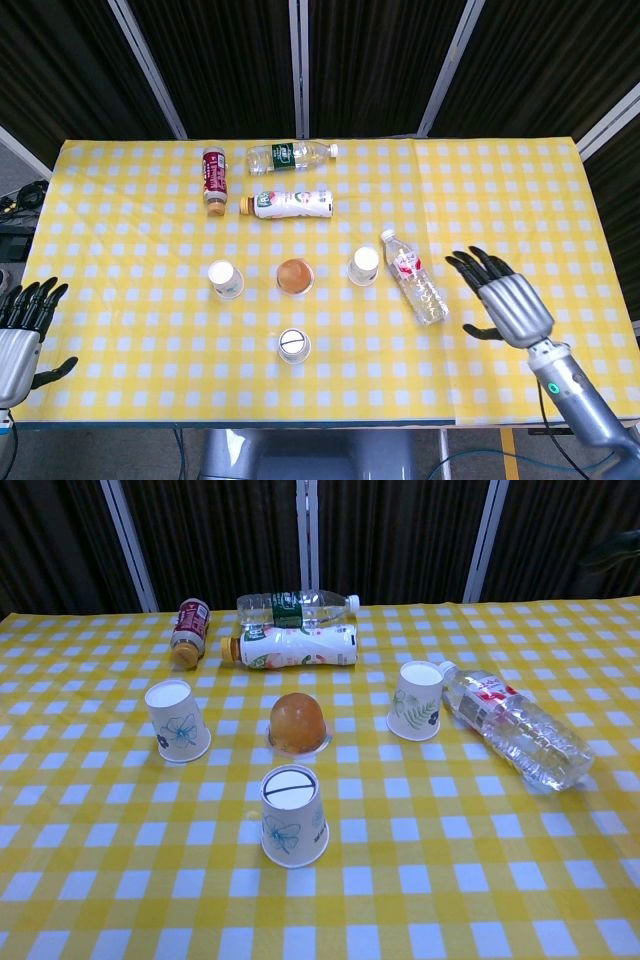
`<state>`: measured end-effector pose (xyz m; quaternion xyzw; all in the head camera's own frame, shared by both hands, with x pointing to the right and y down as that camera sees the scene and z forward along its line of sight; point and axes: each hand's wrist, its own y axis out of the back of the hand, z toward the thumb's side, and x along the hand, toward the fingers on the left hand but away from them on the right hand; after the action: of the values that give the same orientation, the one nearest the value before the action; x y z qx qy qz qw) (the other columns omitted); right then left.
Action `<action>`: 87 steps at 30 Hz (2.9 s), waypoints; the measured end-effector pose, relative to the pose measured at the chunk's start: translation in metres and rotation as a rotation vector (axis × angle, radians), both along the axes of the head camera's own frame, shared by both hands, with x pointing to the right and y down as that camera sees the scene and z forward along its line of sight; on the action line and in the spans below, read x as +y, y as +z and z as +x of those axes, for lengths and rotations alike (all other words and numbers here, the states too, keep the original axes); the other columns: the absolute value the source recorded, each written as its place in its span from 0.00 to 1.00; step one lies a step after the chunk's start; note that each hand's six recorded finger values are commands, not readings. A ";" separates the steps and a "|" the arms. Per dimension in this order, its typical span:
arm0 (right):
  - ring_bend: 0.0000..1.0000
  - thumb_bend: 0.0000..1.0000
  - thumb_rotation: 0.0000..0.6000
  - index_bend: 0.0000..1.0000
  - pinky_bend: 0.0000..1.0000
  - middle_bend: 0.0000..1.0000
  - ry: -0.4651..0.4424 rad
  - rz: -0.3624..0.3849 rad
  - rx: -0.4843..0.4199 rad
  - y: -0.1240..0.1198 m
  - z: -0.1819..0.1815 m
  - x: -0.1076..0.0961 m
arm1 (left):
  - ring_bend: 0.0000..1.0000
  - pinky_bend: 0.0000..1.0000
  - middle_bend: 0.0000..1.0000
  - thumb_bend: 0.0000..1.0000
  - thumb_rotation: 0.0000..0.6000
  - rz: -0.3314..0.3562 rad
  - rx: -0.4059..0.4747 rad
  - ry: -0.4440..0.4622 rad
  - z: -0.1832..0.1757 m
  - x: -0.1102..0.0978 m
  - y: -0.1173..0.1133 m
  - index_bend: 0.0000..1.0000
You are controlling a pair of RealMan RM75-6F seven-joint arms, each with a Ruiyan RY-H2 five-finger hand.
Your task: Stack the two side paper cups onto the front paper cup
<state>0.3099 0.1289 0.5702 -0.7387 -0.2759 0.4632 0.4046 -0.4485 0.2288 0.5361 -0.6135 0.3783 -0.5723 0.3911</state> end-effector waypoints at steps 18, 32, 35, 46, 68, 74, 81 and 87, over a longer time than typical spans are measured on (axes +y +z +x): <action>0.13 0.17 1.00 0.17 0.33 0.22 -0.092 -0.106 0.009 0.073 -0.126 -0.076 | 0.00 0.00 0.00 0.00 1.00 -0.021 -0.008 -0.048 -0.012 -0.007 0.007 0.00; 0.22 0.20 1.00 0.20 0.38 0.29 -0.077 -0.165 0.119 0.116 -0.151 -0.075 | 0.00 0.00 0.00 0.00 1.00 -0.031 -0.012 -0.064 -0.017 -0.011 0.011 0.00; 0.28 0.22 1.00 0.26 0.44 0.36 -0.077 -0.162 0.130 0.121 -0.152 -0.075 | 0.00 0.00 0.00 0.00 1.00 -0.037 -0.007 -0.062 -0.016 -0.011 0.012 0.00; 0.32 0.28 1.00 0.36 0.49 0.42 -0.074 -0.139 0.145 0.128 -0.150 -0.076 | 0.00 0.00 0.00 0.00 1.00 -0.048 -0.009 -0.061 -0.015 -0.013 0.016 0.00; 0.32 0.31 1.00 0.36 0.49 0.41 -0.388 0.017 -0.079 -0.002 -0.191 -0.015 | 0.00 0.00 0.00 0.00 1.00 -0.037 0.018 -0.036 -0.008 -0.009 0.009 0.00; 0.32 0.31 1.00 0.36 0.49 0.41 -0.513 0.013 -0.098 -0.017 -0.207 0.018 | 0.00 0.00 0.00 0.00 1.00 -0.034 0.024 -0.032 -0.007 -0.008 0.007 0.00; 0.32 0.31 1.00 0.36 0.49 0.40 -0.559 -0.008 -0.122 -0.013 -0.231 0.032 | 0.00 0.00 0.00 0.00 1.00 -0.039 0.027 -0.033 -0.009 -0.009 0.008 0.00; 0.32 0.31 1.00 0.36 0.49 0.40 -0.562 -0.019 -0.112 -0.003 -0.246 0.033 | 0.00 0.00 0.00 0.00 1.00 -0.036 0.032 -0.041 -0.011 -0.010 0.007 0.00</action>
<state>0.0639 0.1616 0.5671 -0.8143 -0.0780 0.2939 0.4944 -0.4595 0.2189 0.5433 -0.6217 0.3865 -0.5770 0.3621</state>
